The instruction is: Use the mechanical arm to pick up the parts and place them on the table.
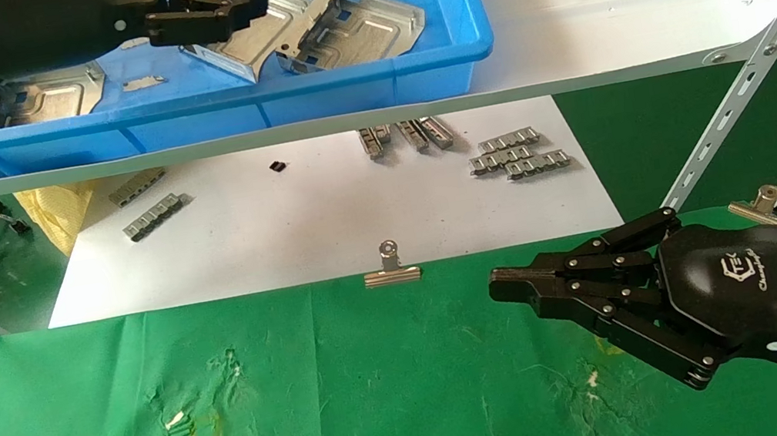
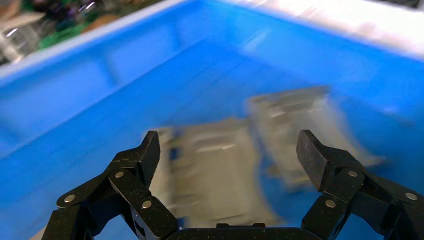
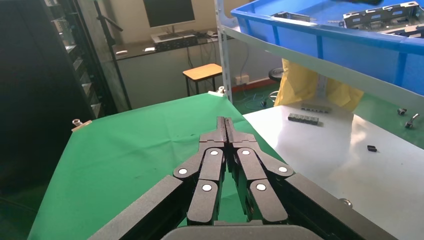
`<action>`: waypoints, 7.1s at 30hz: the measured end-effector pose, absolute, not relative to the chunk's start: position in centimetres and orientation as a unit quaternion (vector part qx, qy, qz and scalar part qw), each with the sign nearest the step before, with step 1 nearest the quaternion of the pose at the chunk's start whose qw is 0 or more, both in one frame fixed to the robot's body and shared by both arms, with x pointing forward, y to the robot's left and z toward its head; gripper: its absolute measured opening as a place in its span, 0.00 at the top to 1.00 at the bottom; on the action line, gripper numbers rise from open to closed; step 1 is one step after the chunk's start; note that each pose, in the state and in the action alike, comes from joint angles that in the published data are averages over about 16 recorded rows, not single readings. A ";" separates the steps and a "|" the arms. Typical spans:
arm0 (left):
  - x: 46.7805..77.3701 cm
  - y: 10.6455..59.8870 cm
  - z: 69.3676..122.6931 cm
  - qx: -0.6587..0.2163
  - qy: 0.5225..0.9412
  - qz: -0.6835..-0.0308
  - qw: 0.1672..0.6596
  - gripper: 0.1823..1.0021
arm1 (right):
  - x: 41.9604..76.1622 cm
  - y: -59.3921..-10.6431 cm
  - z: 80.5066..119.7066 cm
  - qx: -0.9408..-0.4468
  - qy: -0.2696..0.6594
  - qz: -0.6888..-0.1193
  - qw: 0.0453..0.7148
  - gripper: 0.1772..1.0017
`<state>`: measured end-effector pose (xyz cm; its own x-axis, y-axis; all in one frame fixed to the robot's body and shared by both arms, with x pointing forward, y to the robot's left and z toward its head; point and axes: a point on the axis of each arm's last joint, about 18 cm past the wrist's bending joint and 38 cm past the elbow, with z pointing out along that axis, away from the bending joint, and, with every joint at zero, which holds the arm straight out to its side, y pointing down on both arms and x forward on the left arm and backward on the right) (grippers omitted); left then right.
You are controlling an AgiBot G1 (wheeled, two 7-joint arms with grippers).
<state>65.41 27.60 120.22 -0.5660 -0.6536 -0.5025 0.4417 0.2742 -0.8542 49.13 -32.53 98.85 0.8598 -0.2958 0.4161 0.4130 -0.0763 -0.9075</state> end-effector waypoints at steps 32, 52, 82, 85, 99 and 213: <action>68.7 27.4 120.8 -0.133 0.677 -0.513 0.511 0.31 | 49.1 -32.5 98.8 -0.685 -0.043 -0.261 0.678 0.98; 69.3 28.8 121.6 -0.159 0.645 -0.522 0.535 0.83 | 49.1 -32.5 98.8 -0.685 -0.043 -0.261 0.678 0.98; 56.3 30.8 116.9 0.175 0.699 -0.524 0.455 0.89 | 49.1 -32.5 98.8 -0.685 -0.043 -0.261 0.678 0.95; 55.5 31.8 114.8 0.192 0.709 -0.503 0.456 0.89 | 49.1 -32.5 98.8 -0.685 -0.043 -0.261 0.678 0.92; 57.5 36.9 103.2 0.200 0.767 -0.414 0.448 0.89 | 49.1 -32.5 98.8 -0.685 -0.043 -0.261 0.678 0.65; 48.3 30.3 99.2 0.099 0.703 -0.657 0.252 0.00 | 49.1 -32.5 98.8 -0.685 -0.042 -0.261 0.678 0.00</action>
